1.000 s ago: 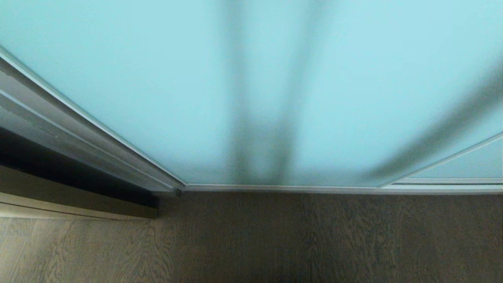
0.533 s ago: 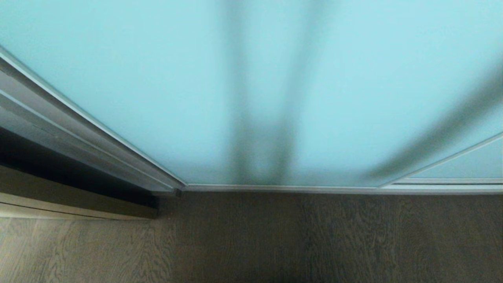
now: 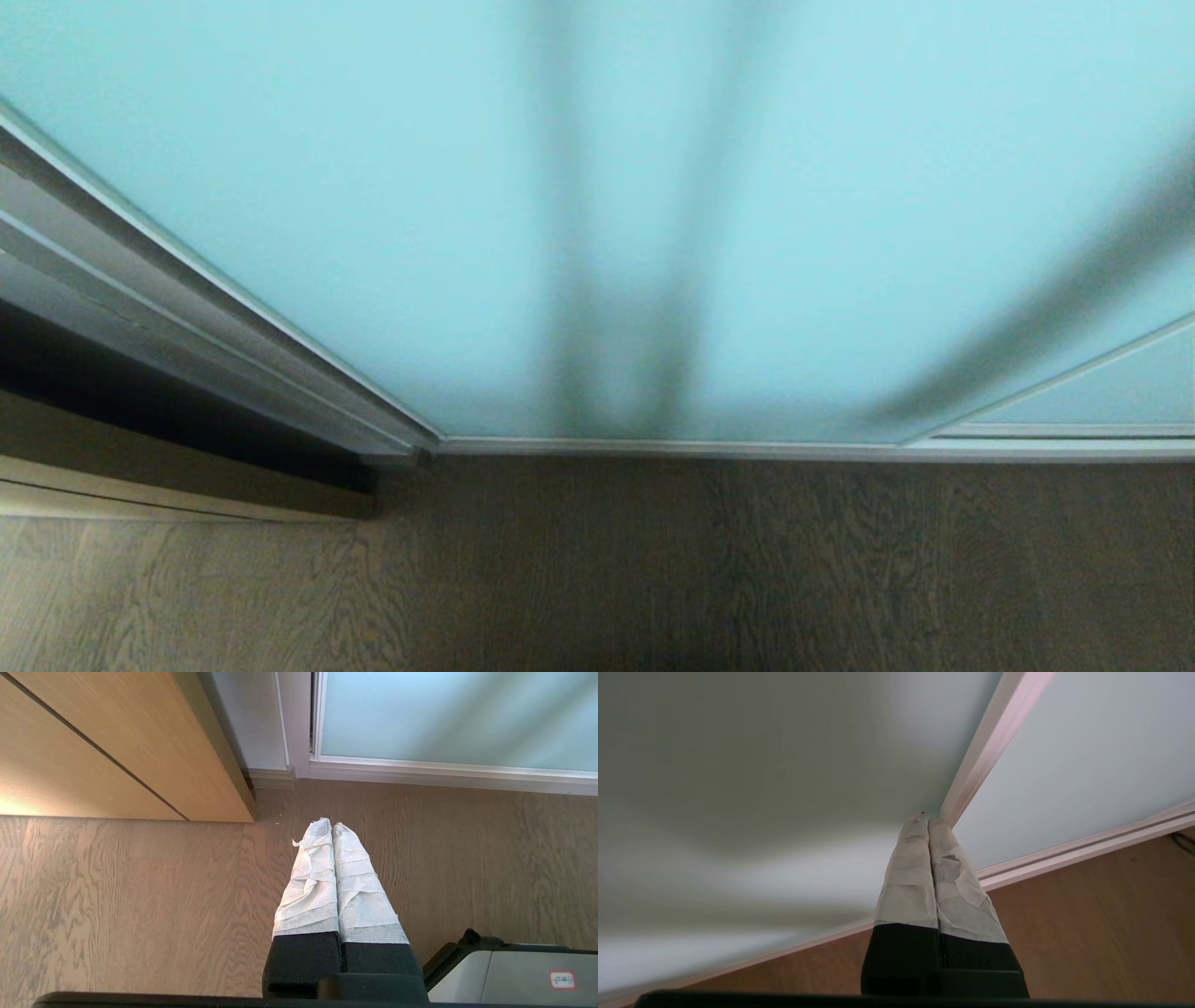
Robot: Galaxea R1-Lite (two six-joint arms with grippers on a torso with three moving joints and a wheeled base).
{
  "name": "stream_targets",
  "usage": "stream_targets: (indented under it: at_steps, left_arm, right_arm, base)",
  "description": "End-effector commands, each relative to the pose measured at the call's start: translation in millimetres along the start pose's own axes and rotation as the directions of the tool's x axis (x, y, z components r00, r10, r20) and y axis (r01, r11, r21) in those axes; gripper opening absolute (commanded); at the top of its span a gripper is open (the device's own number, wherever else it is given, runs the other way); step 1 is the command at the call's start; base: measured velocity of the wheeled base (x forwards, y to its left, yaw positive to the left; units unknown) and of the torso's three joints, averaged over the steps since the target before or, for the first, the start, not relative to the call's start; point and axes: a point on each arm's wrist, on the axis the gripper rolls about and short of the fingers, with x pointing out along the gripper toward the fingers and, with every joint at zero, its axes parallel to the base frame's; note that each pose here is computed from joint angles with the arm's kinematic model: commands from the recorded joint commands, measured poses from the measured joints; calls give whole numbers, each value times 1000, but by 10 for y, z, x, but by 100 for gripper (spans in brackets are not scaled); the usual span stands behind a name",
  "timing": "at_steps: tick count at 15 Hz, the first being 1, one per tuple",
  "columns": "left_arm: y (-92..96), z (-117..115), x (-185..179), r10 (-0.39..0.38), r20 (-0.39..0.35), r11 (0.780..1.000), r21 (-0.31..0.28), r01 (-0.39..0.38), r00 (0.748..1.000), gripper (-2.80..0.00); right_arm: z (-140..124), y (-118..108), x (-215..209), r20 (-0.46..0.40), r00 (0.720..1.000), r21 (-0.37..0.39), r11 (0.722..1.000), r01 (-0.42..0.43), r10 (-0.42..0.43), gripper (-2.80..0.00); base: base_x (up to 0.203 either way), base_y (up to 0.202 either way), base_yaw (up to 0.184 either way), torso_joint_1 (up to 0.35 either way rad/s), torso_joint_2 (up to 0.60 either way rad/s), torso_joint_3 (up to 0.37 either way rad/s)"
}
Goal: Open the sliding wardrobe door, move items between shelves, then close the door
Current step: Open the door
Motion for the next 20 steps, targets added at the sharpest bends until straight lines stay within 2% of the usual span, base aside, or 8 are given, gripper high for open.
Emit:
stream_targets:
  at_steps: [1, 6, 12, 17, 20]
  left_arm:
    - [0, -4, 2, 0, -3, 1000, 0, 0, 1000, -280]
    - [0, -3, 2, 0, -2, 1000, 0, 0, 1000, -280]
    - [0, -1, 2, 0, -1, 1000, 0, 0, 1000, -280]
    - [0, -4, 2, 0, -3, 1000, 0, 0, 1000, -280]
    - [0, -3, 2, 0, -2, 1000, 0, 0, 1000, -280]
  right_arm:
    - [-27, -74, 112, -2, 999, -1, 999, 35, -35, -280]
    - [-2, -187, 178, 5, 998, -4, 998, 70, -70, -280]
    - [130, -528, 206, 25, 988, -23, 988, 150, -150, -280]
    - [195, -726, 134, 38, 978, -37, 978, 205, -203, -280]
    - [265, -793, 100, 123, 969, -70, 972, 226, -217, -280]
  base:
    - [0, 0, 0, 0, 0, 0]
    - [0, 0, 0, 0, 0, 0]
    - [0, 0, 0, 0, 0, 0]
    - [0, 0, 0, 0, 0, 0]
    - [0, 0, 0, 0, 0, 0]
